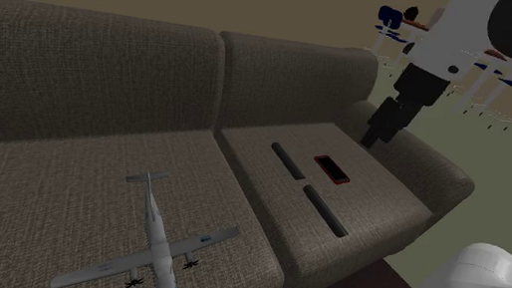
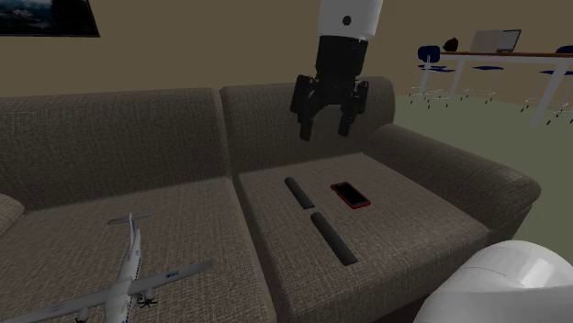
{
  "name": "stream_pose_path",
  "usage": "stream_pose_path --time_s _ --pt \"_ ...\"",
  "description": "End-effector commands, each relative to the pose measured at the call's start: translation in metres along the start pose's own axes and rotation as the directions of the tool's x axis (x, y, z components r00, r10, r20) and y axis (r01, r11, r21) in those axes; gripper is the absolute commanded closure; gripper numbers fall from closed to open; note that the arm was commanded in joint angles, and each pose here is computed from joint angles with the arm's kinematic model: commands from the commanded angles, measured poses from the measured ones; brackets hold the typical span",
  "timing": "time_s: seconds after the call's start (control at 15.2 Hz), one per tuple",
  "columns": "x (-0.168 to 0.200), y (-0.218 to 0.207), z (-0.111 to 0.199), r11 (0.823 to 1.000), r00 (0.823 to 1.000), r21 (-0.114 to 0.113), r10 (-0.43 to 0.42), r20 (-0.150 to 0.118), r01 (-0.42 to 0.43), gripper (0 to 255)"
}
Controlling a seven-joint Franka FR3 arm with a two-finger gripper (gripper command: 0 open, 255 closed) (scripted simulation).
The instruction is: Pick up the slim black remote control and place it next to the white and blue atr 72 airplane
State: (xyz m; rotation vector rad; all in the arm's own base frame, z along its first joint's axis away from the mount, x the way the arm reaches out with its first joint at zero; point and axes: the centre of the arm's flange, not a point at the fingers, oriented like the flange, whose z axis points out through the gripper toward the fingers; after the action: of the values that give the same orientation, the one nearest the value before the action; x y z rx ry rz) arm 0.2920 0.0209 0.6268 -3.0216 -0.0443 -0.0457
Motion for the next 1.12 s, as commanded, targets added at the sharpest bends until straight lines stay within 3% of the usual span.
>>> stream_pose_path --time_s 0.0,1.06 --pt "0.000 0.000 0.000 1.000 1.000 0.000 0.000 0.000 0.000 0" --pt "0.132 0.076 0.145 0.990 0.990 -0.023 0.141 0.001 -0.141 0"
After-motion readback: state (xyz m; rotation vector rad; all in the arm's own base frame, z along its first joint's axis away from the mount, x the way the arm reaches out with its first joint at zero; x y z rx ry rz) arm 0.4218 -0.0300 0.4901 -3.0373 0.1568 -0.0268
